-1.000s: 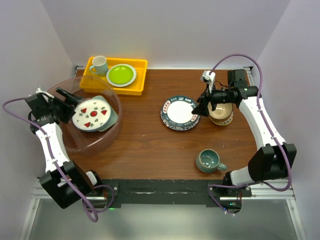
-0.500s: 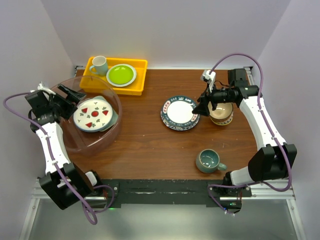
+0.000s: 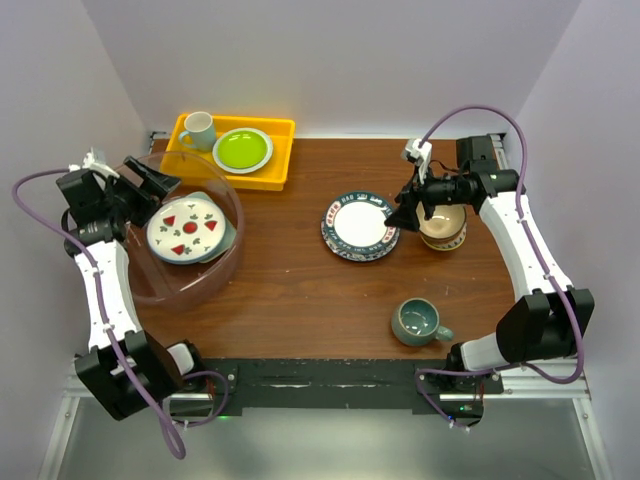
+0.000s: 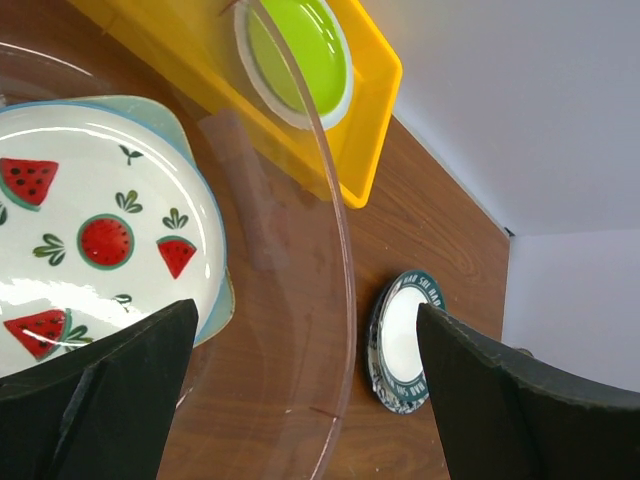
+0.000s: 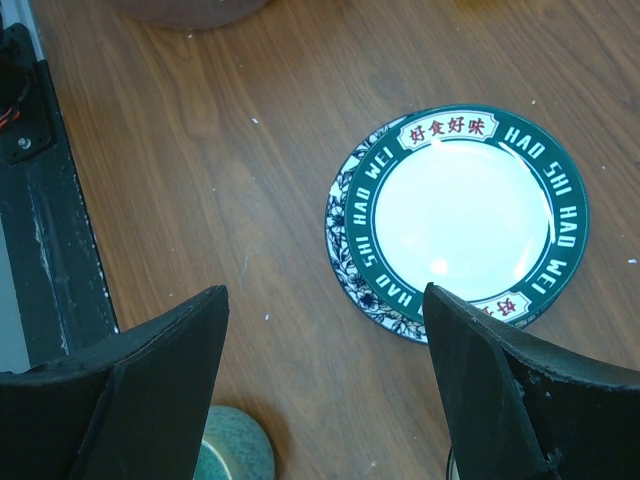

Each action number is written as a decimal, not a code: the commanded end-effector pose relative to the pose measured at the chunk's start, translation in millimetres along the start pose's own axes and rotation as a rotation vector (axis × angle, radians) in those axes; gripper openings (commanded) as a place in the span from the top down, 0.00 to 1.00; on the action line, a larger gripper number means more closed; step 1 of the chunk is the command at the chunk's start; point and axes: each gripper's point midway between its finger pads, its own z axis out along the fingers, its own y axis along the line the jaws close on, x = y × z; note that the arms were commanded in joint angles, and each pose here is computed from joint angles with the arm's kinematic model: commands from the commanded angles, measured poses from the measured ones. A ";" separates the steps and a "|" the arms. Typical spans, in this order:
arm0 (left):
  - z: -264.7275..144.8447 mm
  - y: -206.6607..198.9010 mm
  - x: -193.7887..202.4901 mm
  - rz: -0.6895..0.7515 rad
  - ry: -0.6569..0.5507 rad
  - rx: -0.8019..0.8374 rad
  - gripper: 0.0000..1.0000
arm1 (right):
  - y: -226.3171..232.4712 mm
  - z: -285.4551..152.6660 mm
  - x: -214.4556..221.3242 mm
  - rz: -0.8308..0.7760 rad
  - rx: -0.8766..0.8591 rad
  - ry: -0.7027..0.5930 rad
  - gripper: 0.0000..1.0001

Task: Place the mixed dishes into the plastic bin
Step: Pick up the plate at the center of the board.

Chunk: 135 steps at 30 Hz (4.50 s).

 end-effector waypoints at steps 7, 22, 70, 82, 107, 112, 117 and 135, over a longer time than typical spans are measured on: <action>-8.5 -70.7 -3.3 0.129 -0.026 0.168 0.02 | 2.3 -13.6 -18.9 -0.066 0.034 -0.025 0.18; -12.6 -125.6 22.3 0.233 -0.017 0.315 0.00 | 6.6 -18.0 -12.0 -0.083 0.031 0.015 0.17; -25.6 -132.7 64.2 0.605 -0.115 0.261 0.00 | -21.0 94.2 53.8 -0.414 0.178 0.457 0.18; -21.7 -126.8 66.4 0.587 -0.100 0.235 0.00 | -34.4 153.2 81.2 -0.461 0.299 0.487 0.31; -20.9 -123.3 70.9 0.566 -0.093 0.237 0.00 | -52.4 164.5 141.5 -0.496 0.392 0.562 0.53; -19.7 -127.5 74.3 0.539 -0.087 0.267 0.00 | -46.7 162.6 155.4 -0.496 0.377 0.568 0.79; -15.0 -131.2 82.2 0.481 -0.063 0.306 0.00 | -43.7 155.6 146.0 -0.516 0.389 0.535 0.96; 14.2 -131.8 125.1 0.189 0.180 0.343 0.00 | -6.5 121.3 51.0 -0.614 0.295 0.376 1.00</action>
